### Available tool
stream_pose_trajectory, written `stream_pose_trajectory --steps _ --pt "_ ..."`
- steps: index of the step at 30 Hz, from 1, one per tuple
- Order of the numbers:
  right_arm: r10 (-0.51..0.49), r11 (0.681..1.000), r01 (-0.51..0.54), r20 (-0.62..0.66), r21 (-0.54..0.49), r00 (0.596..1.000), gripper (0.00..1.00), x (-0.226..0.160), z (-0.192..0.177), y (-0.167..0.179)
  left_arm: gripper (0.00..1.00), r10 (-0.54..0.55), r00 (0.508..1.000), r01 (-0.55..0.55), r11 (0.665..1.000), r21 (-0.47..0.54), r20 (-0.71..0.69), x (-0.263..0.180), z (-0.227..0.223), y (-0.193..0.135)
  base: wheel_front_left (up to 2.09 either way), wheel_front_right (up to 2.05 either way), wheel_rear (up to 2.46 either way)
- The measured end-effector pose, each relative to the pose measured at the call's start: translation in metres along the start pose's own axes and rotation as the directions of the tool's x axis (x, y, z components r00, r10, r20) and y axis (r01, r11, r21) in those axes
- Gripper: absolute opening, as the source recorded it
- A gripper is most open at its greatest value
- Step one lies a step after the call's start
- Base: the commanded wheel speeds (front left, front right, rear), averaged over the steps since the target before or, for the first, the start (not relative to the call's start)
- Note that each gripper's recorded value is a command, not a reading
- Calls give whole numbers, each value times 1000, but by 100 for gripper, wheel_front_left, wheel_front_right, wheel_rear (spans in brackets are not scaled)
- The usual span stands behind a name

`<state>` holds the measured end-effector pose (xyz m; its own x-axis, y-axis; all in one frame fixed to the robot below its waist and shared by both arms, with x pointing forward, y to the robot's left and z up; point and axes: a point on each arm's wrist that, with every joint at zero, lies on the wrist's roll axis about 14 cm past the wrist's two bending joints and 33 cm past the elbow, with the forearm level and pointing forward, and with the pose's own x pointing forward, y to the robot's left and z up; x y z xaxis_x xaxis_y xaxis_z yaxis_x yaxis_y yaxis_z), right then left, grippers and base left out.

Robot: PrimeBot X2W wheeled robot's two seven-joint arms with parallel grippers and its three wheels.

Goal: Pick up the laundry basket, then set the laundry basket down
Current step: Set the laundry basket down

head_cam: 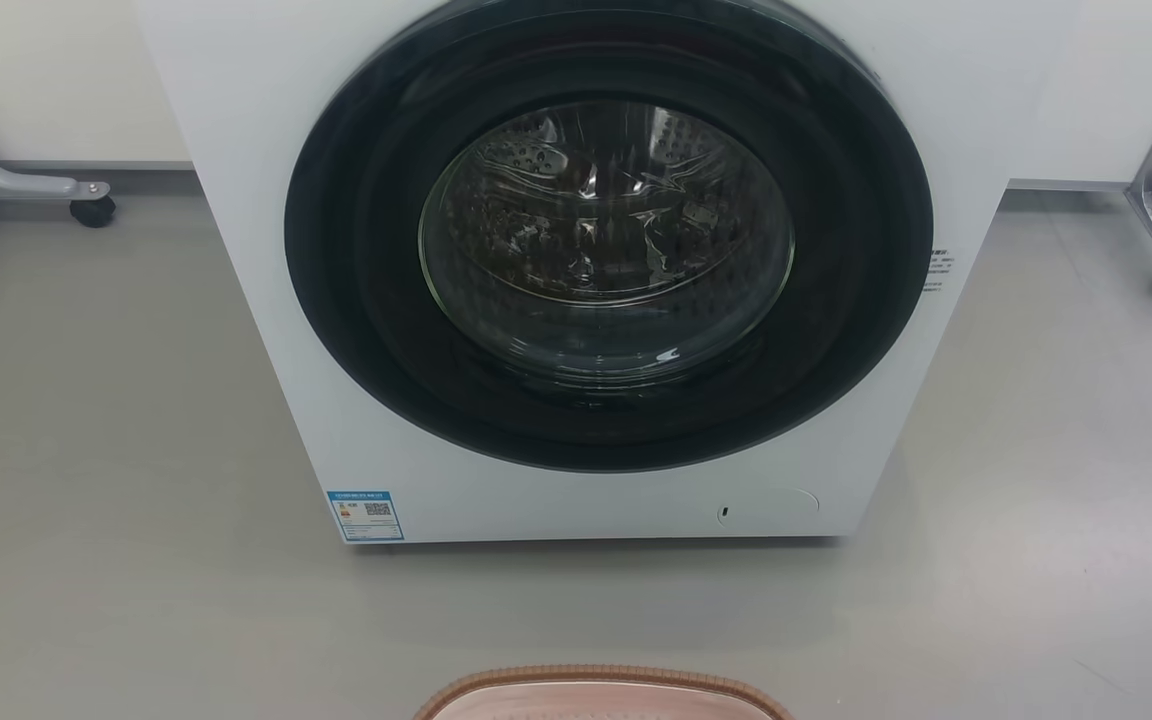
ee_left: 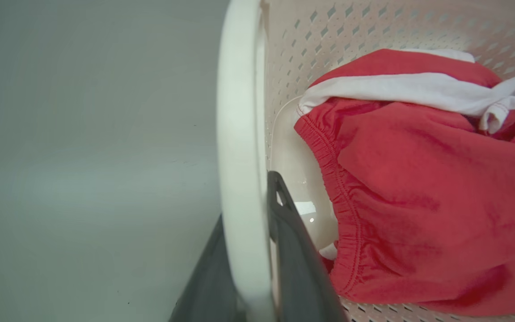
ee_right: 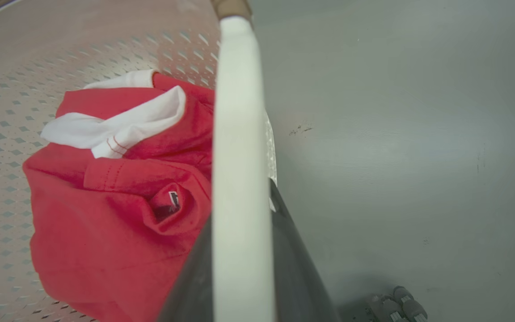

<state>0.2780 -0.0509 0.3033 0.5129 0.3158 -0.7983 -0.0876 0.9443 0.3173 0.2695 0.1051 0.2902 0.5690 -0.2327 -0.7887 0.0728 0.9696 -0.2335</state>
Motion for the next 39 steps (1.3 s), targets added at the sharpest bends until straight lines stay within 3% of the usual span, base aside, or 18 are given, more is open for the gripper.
stream_pose_trajectory --steps 8,30,39 --pt "-7 1000 7 2 4 1000 0 5 7 -3 0 4 1000 -5 1000 -29 -12 3 -4 2 0 0 0" --pt "-7 998 18 159 -64 987 0 65 134 -13 0 10 994 -8 1000 -14 112 66 101 9 0 0 0" --pt "-2 997 14 160 -75 987 0 97 152 -21 0 16 994 -15 1000 -7 103 95 115 15 0 0 0"
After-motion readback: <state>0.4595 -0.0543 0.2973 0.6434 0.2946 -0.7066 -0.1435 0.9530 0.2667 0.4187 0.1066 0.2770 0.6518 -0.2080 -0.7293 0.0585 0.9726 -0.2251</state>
